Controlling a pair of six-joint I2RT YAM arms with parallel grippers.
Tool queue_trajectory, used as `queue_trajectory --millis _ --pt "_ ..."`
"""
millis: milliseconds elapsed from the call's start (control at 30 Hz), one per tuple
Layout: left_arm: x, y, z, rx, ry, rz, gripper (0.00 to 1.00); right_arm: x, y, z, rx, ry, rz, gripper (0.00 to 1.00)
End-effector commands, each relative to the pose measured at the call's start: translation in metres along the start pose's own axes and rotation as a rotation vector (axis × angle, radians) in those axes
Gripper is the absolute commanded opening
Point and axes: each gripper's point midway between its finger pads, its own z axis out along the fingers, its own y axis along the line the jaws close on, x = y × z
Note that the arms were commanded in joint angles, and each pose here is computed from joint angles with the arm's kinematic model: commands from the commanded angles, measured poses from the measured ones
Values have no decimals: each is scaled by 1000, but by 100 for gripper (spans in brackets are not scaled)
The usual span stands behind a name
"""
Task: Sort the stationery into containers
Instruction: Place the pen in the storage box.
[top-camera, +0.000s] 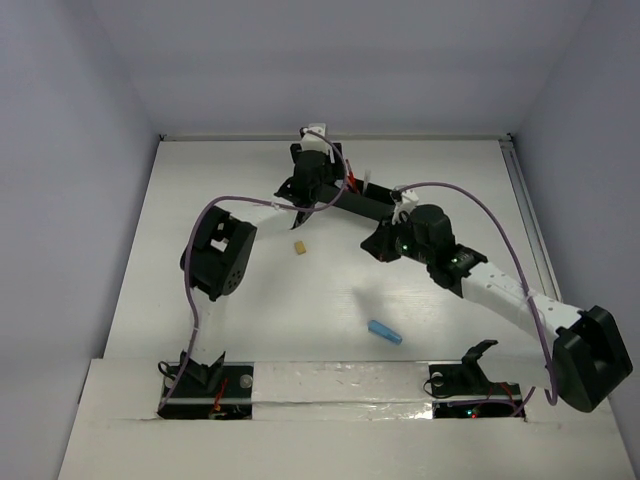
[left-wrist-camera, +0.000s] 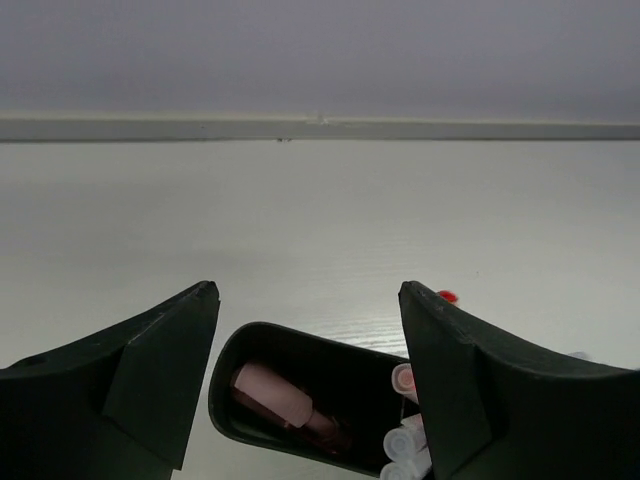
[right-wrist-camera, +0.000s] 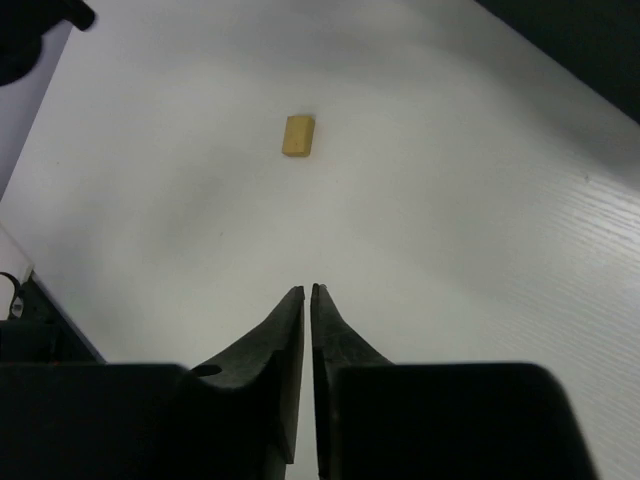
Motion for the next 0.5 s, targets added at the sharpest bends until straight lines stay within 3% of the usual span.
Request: queue_trajectory --millis 0,100,167,233,267,300,367,400,433,467 --pt "-99 -17 -28 55 -191 -66 70 -18 17 7 -48 -29 -37 17" --pt "-128 -18 -48 68 -236 -86 70 -11 26 20 -60 7 -59 26" --pt "-156 -17 -71 70 -271 -111 69 -10 29 34 -46 25 -84 35" --pt "-150 -5 -90 62 -257 -155 67 -11 40 46 -21 43 -115 48" --pt "-178 0 -115 78 -319 -197 66 0 36 59 0 79 -120 53" --pt "-154 10 -124 63 -278 -206 65 6 41 66 0 94 -129 59" --pt "-170 22 -161 70 -318 -297 63 14 39 89 17 122 -131 64" --pt "-140 34 -169 38 -270 -321 62 16 36 97 27 129 -131 67" --pt "-135 39 -181 41 -268 -358 59 22 38 105 29 149 -139 69" --pt "-152 40 -206 69 -318 -425 58 27 40 114 34 162 -149 69"
